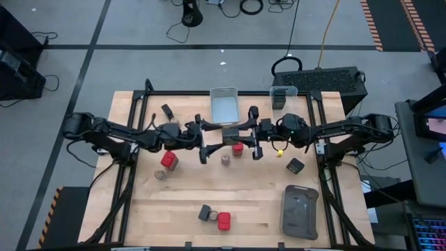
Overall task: Sort spices by type
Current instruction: Put the black seasoning can into the transparent bin
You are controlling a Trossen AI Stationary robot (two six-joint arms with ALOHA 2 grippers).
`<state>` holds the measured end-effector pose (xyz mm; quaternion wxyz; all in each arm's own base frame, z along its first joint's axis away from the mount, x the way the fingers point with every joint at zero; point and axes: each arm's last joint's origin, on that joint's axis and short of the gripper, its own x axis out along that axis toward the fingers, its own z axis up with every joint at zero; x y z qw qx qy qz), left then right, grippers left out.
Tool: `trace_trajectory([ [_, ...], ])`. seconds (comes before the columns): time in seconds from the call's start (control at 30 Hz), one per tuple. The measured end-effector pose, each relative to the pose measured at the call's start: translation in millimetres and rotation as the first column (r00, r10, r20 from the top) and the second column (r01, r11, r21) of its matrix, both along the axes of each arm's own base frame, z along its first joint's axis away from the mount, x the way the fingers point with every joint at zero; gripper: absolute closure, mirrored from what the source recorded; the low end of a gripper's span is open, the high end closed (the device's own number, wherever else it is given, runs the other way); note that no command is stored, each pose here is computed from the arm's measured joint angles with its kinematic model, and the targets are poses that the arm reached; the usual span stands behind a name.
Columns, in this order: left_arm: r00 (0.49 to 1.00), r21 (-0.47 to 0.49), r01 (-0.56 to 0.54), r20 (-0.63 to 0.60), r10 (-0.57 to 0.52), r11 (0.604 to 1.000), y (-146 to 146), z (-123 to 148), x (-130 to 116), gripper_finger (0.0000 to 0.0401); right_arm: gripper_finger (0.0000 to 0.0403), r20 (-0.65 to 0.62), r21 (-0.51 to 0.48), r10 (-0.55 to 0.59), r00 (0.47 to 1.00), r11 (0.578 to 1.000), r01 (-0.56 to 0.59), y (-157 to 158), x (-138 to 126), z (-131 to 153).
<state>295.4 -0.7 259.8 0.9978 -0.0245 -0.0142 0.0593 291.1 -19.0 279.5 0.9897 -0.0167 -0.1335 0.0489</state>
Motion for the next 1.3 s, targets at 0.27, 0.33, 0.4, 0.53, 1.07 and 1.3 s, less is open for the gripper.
trace_trajectory([
  [0.27,0.998,0.003,0.059,-0.001,-0.059,0.998,1,2,14,0.0059,0.0287,-0.003,-0.010,-0.001,1.000,1.000,0.001,0,0,0],
  [0.33,0.998,0.003,0.058,-0.006,-0.058,0.998,1,1,15,0.0059,0.0287,-0.004,-0.012,-0.001,1.000,1.000,0.001,0,0,0],
  [0.4,0.998,0.002,0.058,-0.008,-0.058,0.998,1,1,15,0.0059,0.0287,-0.009,-0.013,-0.002,1.000,1.000,0.001,0,0,-1],
  [0.53,0.998,0.003,0.058,-0.011,-0.058,0.998,1,0,15,0.0076,0.0287,-0.013,-0.013,-0.002,1.000,1.000,0.002,0,0,-1],
  [1.07,0.999,0.013,0.042,-0.018,-0.042,0.999,3,0,15,0.0241,0.0277,-0.020,-0.042,-0.021,1.000,0.999,0.020,-1,1,-2],
  [1.3,0.999,0.035,0.039,-0.020,-0.038,0.999,3,0,15,0.0261,0.0256,-0.021,-0.048,-0.027,0.999,0.999,0.026,-4,0,-2],
])
